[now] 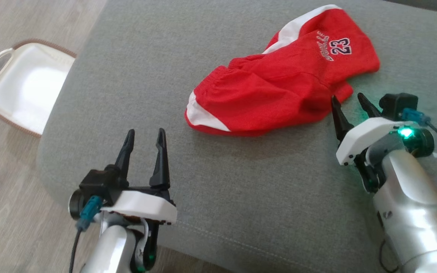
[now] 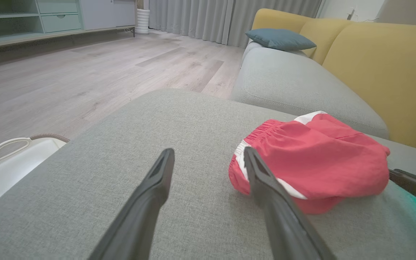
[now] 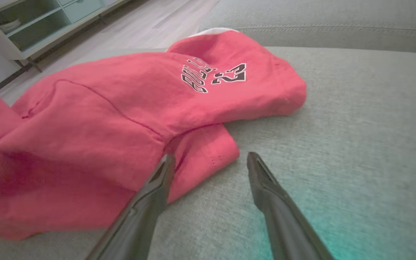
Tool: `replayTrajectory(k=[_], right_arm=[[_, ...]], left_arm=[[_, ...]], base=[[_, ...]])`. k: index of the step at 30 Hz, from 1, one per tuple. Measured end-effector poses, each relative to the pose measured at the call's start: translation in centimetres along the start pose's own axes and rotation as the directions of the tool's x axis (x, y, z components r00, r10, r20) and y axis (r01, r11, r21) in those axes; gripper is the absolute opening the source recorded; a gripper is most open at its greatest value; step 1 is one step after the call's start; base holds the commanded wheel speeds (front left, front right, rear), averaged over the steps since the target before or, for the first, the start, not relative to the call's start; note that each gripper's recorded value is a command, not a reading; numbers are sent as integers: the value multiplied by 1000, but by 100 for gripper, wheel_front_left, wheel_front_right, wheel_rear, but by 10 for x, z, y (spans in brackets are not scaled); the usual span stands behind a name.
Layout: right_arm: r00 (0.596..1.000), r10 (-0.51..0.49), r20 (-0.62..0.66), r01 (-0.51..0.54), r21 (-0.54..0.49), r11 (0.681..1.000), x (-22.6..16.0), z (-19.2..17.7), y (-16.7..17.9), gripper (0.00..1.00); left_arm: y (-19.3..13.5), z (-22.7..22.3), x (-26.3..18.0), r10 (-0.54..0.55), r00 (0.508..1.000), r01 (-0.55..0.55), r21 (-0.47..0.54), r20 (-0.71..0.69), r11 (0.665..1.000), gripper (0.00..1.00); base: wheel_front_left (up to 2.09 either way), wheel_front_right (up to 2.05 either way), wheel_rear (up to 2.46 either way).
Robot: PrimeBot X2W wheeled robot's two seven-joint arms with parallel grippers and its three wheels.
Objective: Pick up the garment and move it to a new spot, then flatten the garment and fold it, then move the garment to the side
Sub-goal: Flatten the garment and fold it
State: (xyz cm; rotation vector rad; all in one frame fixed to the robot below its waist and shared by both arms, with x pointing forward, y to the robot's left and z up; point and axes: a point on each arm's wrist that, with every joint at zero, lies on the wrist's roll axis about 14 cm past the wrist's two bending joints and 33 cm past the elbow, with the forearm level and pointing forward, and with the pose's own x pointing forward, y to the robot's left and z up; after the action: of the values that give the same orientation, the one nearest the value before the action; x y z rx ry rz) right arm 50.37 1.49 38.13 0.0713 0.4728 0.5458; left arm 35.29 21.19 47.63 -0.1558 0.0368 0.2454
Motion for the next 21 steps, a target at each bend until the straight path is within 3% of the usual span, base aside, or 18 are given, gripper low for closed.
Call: replayTrajectory(k=[4, 5, 6, 11, 21], right_arm=[[999, -8, -40, 8, -6, 1000, 6, -8, -4, 100], [999, -11, -47, 11, -7, 1000, 6, -9, -6, 42], [999, -14, -44, 13, -8, 1000, 6, -9, -7, 0], [999, -34, 15, 34, 9, 999, 1, -1, -15, 0], [971, -139, 194, 113, 140, 984, -35, 27, -42, 0]], left_arm=[[2, 0, 1, 10, 1000, -10, 4, -2, 1000, 100], [1, -1, 1, 9, 1000, -9, 4, -3, 1000, 100], [0, -1, 2, 7, 1000, -7, 4, -3, 1000, 100], [-5, -2, 6, -6, 1000, 6, 1, -4, 1000, 100], [-30, -2, 19, -90, 996, 90, -25, 5, 996, 100]], base=[[0, 0, 0], [0, 0, 0], [0, 0, 0], [0, 0, 0], [0, 0, 0]])
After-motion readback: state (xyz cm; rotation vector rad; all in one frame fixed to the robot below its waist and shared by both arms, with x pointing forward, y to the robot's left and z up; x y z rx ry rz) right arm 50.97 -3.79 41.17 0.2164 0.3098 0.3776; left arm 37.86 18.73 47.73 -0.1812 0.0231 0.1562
